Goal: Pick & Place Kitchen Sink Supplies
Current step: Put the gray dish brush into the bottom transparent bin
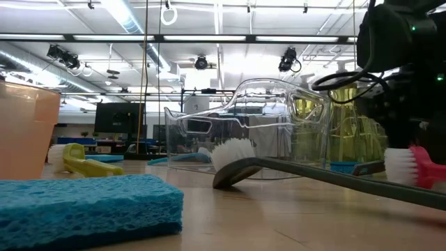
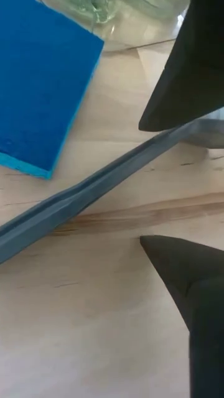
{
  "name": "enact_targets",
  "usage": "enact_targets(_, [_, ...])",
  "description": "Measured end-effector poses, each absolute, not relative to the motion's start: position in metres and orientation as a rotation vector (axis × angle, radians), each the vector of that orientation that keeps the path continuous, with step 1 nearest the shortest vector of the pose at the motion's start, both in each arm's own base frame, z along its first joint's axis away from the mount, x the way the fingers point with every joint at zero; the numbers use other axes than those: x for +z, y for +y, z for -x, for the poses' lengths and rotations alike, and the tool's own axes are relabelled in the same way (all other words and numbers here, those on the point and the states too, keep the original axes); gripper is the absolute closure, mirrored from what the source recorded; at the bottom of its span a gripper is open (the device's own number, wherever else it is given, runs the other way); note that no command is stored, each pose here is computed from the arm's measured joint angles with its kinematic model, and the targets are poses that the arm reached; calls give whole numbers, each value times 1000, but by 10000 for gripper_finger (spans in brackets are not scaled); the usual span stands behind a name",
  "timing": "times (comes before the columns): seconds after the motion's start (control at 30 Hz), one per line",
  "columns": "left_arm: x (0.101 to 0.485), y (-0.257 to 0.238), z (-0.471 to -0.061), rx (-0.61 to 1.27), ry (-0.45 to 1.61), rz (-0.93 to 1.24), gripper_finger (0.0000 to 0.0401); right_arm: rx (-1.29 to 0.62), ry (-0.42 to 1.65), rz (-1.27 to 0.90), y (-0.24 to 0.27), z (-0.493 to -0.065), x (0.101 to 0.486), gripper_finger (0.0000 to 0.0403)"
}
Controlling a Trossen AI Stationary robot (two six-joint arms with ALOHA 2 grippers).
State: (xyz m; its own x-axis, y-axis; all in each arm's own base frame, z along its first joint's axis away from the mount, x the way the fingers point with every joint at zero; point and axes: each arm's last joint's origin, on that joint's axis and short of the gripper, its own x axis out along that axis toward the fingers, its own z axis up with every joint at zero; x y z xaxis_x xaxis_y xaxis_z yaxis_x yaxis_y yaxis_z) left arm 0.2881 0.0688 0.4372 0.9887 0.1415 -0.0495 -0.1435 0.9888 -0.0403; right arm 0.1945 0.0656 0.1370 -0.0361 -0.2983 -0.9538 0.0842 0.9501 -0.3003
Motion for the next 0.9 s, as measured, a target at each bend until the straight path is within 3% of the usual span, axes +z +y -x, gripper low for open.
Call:
enact_targets(0.7, [437,69,-288,143,50,42,82,-313,1587,118,67,-195,136,378])
enact_targets(0.9, [437,69,-288,143,50,41,82,-321,1585,102,67,-195,136,388])
